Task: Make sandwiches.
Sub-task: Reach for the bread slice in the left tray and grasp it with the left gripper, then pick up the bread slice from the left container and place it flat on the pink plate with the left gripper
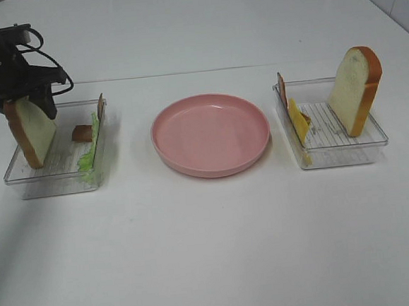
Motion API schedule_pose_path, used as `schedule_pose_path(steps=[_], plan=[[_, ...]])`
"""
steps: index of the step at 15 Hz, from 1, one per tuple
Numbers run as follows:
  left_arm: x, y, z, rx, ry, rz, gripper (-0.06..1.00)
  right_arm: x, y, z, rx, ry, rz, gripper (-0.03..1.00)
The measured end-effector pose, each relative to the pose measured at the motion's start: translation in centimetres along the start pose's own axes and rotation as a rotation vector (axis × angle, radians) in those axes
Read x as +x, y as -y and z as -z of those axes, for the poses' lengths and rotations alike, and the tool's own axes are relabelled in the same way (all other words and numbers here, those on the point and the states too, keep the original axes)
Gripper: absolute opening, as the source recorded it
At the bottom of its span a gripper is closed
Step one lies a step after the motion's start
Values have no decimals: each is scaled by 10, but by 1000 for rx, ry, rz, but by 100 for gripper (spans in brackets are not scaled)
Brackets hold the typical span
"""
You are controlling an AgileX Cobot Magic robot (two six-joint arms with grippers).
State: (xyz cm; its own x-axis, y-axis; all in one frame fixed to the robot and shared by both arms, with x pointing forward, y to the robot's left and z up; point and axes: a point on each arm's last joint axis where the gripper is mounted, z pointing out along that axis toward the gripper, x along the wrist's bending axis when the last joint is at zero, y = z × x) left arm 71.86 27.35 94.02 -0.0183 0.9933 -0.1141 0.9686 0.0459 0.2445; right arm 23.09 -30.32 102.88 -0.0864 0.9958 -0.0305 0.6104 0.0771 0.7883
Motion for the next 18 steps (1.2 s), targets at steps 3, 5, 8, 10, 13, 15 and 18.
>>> schedule_pose_path(steps=[3,5,8,10,13,15,18], plan=[[1,1,0,13,-11,-2,20,0,0,0,0,0,0,96],[1,2,0,22,-11,-2,20,0,0,0,0,0,0,96],[1,6,8,69,-19,16,20,0,0,0,0,0,0,96],[1,0,35,62,-53,5,20,0,0,0,0,0,0,96],[-2,-13,82,-40,-72,-3,20,0,0,0,0,0,0,96],[-10,-27,127,-186,-36,0,20,0,0,0,0,0,0,96],[-18,-29,163,-273,31,13,20,0,0,0,0,0,0,96]])
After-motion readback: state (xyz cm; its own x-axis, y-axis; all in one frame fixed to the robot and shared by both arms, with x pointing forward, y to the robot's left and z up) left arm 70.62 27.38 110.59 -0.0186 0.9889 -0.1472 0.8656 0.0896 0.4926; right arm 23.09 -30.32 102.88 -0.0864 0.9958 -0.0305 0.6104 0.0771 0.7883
